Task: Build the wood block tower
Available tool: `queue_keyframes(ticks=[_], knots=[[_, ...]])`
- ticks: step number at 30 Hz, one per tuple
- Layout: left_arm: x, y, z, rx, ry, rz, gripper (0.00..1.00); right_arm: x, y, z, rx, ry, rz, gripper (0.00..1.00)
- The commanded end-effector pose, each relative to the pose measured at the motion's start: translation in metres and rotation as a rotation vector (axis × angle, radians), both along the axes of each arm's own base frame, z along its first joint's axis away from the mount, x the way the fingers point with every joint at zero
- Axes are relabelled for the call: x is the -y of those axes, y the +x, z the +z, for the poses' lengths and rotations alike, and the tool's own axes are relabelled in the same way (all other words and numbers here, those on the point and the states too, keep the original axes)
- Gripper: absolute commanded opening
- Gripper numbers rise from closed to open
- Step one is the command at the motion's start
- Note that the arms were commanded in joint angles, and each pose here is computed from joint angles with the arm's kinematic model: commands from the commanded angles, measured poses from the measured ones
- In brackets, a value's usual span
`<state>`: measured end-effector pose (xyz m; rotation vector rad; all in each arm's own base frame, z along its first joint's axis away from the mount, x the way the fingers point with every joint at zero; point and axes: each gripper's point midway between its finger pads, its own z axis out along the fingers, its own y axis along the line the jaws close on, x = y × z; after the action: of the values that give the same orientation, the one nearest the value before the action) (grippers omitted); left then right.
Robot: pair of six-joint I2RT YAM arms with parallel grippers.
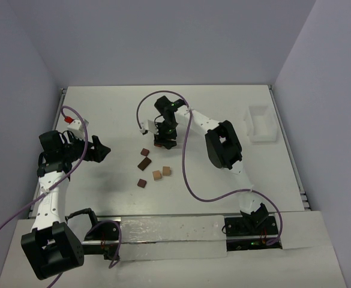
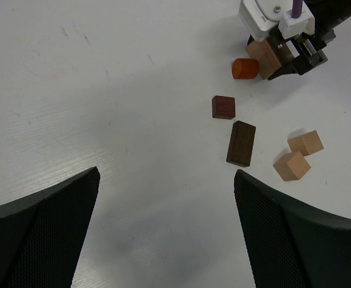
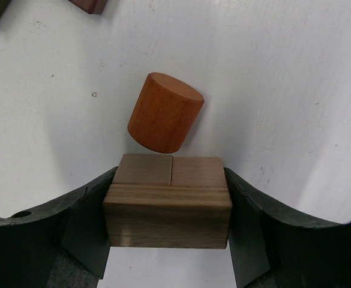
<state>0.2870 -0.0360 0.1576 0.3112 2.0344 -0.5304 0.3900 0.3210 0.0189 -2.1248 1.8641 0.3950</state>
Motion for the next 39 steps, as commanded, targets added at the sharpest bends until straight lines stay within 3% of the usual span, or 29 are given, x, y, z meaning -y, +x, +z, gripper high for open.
queue_keyframes(ticks=[1, 8, 15, 39], knots=[[-0.003, 0.007, 0.011, 0.051, 0.008, -0.001, 0.99, -0.010, 0.005, 0.008, 0.019, 0.020, 0.007, 0.68], [-0.003, 0.007, 0.010, 0.049, 0.009, 0.000, 0.99, -0.009, 0.005, 0.008, 0.017, 0.019, 0.002, 0.68], [-0.003, 0.007, 0.010, 0.049, 0.010, 0.002, 0.99, -0.010, 0.005, 0.008, 0.020, 0.021, -0.001, 1.00], [-0.003, 0.006, 0.014, 0.062, 0.010, 0.005, 0.99, 0.002, 0.008, 0.034, 0.052, 0.049, -0.005, 1.00]])
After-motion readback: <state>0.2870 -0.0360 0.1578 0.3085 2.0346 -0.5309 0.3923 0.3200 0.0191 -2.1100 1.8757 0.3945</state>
